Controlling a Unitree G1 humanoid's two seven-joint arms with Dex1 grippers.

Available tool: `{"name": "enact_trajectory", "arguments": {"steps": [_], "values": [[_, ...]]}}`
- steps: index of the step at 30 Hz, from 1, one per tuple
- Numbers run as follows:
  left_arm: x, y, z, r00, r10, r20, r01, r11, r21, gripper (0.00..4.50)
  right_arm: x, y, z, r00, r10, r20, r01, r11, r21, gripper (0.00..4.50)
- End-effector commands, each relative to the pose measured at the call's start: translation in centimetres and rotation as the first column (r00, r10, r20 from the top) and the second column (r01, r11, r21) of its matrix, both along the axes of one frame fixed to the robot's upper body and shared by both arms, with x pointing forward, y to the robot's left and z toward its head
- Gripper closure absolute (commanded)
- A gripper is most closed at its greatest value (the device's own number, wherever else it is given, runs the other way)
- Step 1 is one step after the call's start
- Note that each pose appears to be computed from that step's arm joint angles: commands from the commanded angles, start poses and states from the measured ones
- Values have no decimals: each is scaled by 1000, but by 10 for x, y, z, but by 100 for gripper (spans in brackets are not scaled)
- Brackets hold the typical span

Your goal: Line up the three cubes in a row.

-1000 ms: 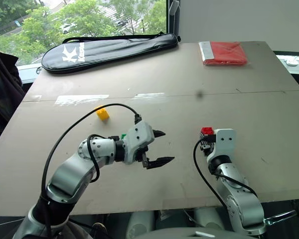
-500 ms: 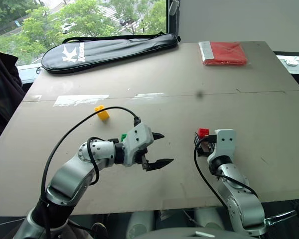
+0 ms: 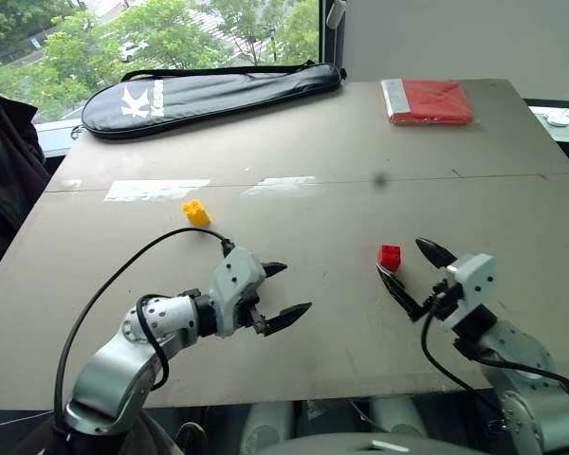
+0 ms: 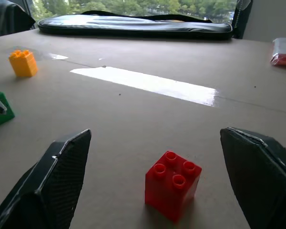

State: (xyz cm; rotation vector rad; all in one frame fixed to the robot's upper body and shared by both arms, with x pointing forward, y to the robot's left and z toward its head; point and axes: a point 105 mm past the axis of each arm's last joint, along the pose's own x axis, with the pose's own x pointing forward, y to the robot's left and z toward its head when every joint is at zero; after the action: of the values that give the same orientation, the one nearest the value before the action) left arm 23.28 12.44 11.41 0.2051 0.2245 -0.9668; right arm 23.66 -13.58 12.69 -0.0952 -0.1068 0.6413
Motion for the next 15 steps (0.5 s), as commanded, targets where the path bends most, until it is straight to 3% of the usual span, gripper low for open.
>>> {"name": "enact_trajectory", "arguments": {"steps": [1, 4, 8, 12, 15], "values": [[-20, 2, 25, 995, 65, 71, -54, 988, -142, 0, -19, -28, 15, 974, 218, 62, -220, 975, 25, 4], [-32, 15, 16, 992, 120, 46, -112, 984, -140, 0, -21, -51, 12, 954, 295, 46, -297, 955, 29, 4], [-29, 37, 9, 950, 291, 112, -274, 951, -143, 0, -19, -72, 7, 940, 341, 18, -341, 940, 2, 4], [-17, 53, -9, 842, 515, 162, -499, 857, -131, 0, -17, -78, 4, 926, 379, -3, -378, 925, -30, 4], [-6, 54, -25, 787, 592, 175, -585, 805, -94, 0, -17, -77, 4, 919, 393, -7, -393, 918, -41, 4]]}}
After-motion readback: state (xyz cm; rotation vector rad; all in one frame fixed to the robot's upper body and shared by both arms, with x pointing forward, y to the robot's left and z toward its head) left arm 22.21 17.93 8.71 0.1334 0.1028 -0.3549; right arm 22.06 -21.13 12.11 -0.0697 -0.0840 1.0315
